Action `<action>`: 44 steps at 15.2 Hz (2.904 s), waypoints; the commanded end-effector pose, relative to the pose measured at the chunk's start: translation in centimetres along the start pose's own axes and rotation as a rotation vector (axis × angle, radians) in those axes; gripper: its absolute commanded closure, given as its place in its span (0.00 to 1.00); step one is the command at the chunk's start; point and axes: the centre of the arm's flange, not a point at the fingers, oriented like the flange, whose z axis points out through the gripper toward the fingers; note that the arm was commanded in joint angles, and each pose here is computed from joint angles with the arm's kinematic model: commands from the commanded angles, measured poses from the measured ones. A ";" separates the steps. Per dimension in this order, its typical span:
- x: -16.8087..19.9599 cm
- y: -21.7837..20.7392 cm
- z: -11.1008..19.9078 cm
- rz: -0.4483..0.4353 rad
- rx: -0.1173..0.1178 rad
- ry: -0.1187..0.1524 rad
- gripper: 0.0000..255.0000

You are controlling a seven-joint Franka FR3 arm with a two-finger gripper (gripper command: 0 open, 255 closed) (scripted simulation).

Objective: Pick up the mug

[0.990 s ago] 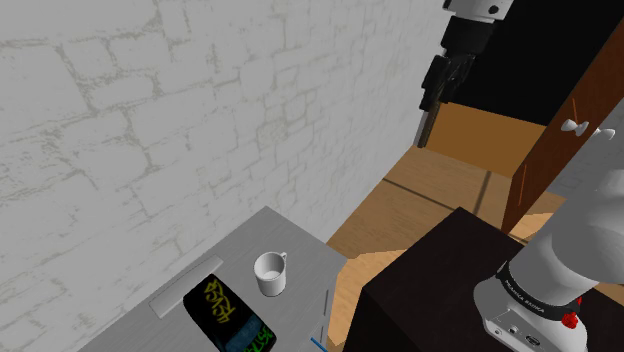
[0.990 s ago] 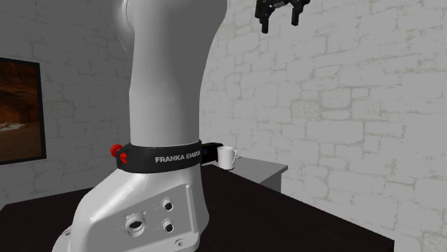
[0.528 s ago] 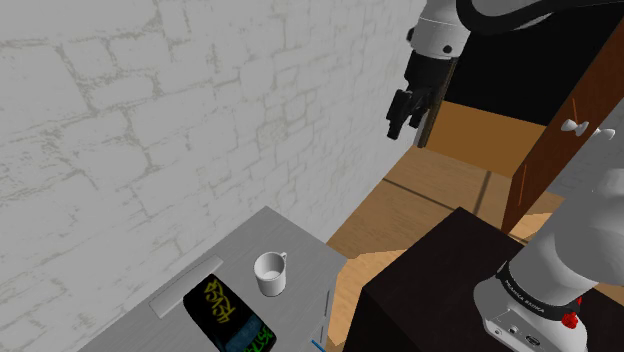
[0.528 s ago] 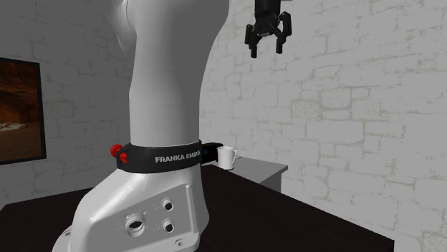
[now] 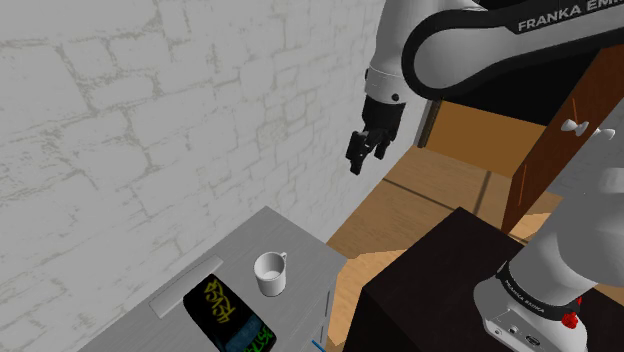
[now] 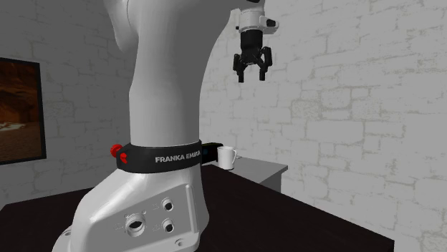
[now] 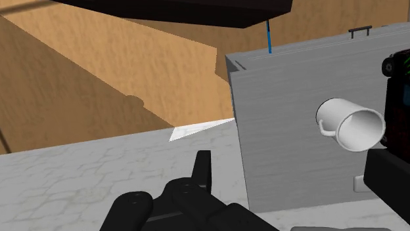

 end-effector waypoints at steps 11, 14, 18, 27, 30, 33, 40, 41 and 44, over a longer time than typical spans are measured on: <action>3.7 -11.0 11.3 -0.029 -0.038 -0.010 0.00; 4.6 -13.8 14.2 -0.036 -0.047 -0.013 0.00; 5.7 -17.4 18.0 -0.046 -0.060 -0.016 0.00; 8.0 -25.4 27.0 -0.068 -0.089 -0.025 0.00; 8.6 -27.4 29.4 -0.074 -0.097 -0.027 0.00; 8.5 -27.4 30.9 -0.074 -0.097 -0.027 0.00; 8.4 -27.3 33.4 -0.074 -0.097 -0.027 1.00; 8.3 -27.3 33.4 -0.074 -0.097 -0.027 1.00; 8.3 -27.3 33.4 -0.074 -0.097 -0.027 1.00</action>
